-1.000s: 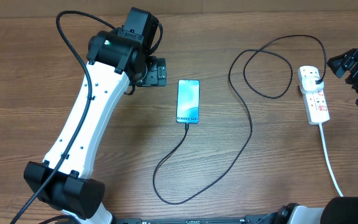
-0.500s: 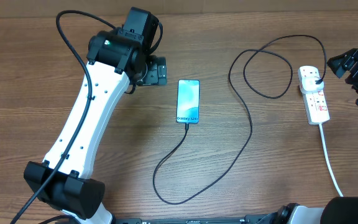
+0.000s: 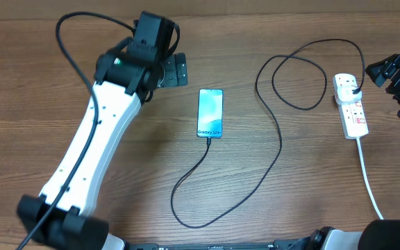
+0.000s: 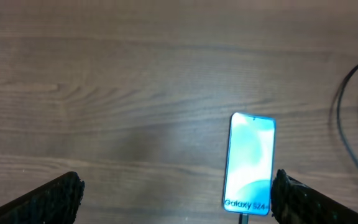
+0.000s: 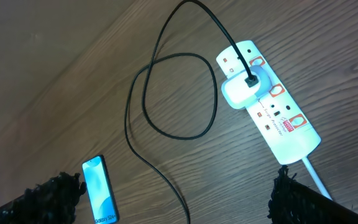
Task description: Plug charger to phone and switch on socket
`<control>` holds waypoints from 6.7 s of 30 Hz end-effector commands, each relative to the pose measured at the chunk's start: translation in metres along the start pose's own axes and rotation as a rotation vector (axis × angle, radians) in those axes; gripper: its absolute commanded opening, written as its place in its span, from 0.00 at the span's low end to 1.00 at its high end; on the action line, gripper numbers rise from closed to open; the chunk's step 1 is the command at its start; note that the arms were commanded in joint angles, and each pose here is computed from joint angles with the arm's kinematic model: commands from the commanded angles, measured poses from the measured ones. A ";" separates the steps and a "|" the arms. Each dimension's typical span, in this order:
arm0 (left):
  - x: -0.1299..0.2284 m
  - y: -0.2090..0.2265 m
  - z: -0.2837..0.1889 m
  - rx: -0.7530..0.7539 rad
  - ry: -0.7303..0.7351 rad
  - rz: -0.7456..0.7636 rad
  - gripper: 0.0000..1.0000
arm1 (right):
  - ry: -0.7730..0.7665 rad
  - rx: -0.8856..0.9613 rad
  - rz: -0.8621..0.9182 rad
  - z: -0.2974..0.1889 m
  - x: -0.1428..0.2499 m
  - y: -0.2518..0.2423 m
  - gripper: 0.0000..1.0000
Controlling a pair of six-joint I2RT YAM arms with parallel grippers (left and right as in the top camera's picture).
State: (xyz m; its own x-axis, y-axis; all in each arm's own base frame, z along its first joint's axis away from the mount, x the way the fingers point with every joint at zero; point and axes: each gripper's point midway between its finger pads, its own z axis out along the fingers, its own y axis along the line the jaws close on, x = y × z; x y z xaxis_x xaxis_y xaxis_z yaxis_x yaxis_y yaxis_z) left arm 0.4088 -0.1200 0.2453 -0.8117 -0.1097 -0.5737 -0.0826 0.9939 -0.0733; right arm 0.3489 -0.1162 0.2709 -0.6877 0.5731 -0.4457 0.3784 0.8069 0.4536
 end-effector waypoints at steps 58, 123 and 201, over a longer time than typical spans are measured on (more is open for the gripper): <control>0.132 0.116 -0.070 0.335 -1.042 -0.266 1.00 | -0.008 -0.003 -0.008 -0.001 -0.003 0.002 1.00; 0.173 0.123 -0.022 0.137 -0.865 0.056 1.00 | -0.008 -0.003 -0.008 -0.001 -0.003 0.002 1.00; 0.172 0.123 -0.023 0.136 -0.868 0.055 1.00 | -0.008 -0.003 -0.008 -0.001 -0.003 0.002 1.00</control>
State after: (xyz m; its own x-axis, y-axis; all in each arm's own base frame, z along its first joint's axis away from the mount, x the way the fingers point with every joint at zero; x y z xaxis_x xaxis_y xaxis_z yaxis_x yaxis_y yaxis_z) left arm 0.2459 -0.0156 0.1549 -0.0915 -0.1115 -0.9895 0.0475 0.9921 -0.1162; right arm 0.3488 -0.1163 0.2709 -0.6865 0.5759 -0.4440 0.3810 0.8049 0.4549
